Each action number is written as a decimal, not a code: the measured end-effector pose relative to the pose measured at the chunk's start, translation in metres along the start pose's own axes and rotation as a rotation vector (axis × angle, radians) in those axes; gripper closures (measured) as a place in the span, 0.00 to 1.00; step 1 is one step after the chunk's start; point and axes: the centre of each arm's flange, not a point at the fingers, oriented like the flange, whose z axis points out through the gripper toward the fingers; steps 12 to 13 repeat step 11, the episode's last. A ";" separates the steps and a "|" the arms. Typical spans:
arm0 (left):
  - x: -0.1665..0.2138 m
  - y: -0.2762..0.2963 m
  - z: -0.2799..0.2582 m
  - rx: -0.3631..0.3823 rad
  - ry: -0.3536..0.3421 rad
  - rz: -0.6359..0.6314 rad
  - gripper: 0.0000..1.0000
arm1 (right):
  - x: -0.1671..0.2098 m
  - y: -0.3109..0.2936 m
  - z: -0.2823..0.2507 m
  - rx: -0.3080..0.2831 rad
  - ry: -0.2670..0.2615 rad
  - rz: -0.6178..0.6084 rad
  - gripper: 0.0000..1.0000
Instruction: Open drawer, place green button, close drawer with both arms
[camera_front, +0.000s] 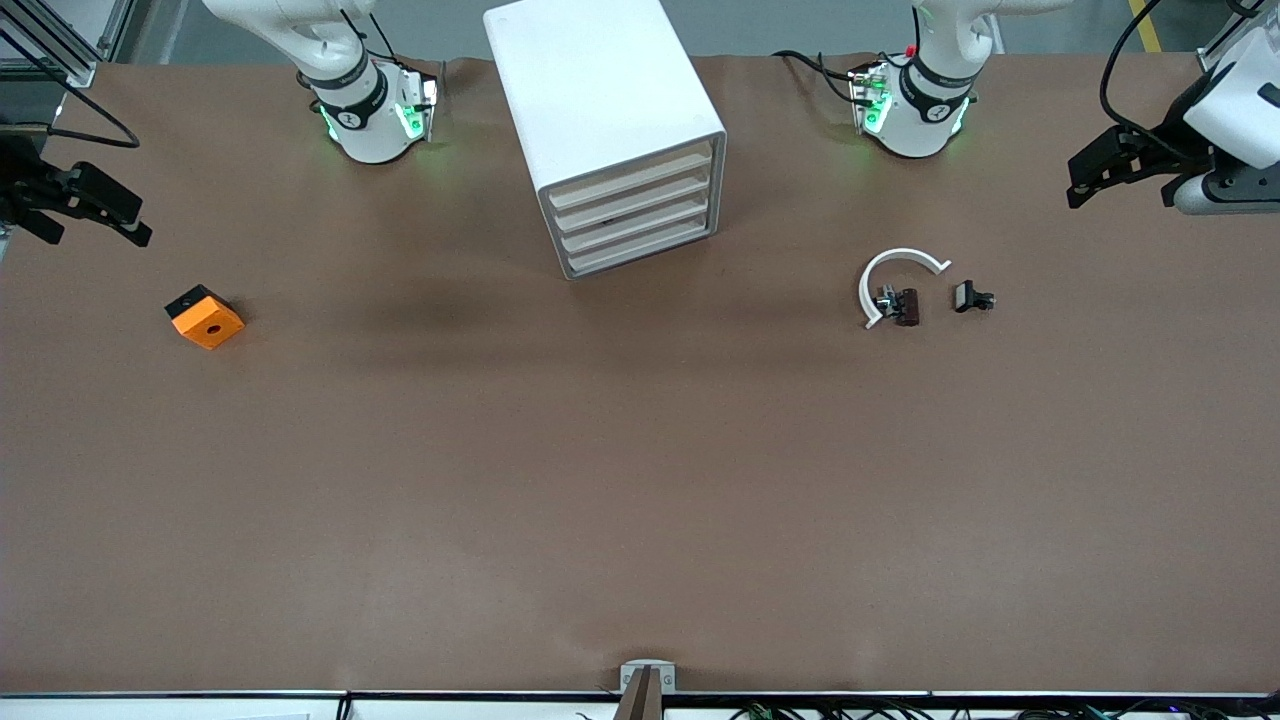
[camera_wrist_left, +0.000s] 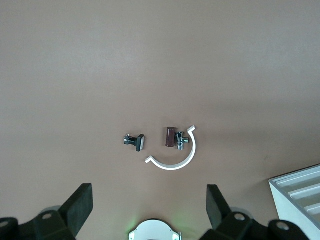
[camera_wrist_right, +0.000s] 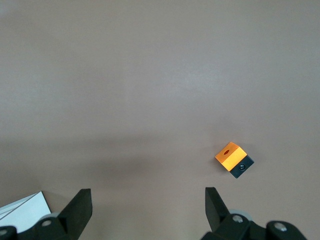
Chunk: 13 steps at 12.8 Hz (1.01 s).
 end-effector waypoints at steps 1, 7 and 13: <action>-0.001 -0.003 -0.001 0.000 0.001 -0.005 0.00 | 0.000 0.000 0.000 0.000 0.000 0.000 0.00; 0.000 -0.009 -0.001 -0.002 0.006 -0.017 0.00 | 0.000 0.002 0.000 0.000 -0.001 0.003 0.00; 0.001 -0.009 -0.001 -0.003 0.011 -0.018 0.00 | 0.000 0.002 0.000 0.000 -0.001 0.003 0.00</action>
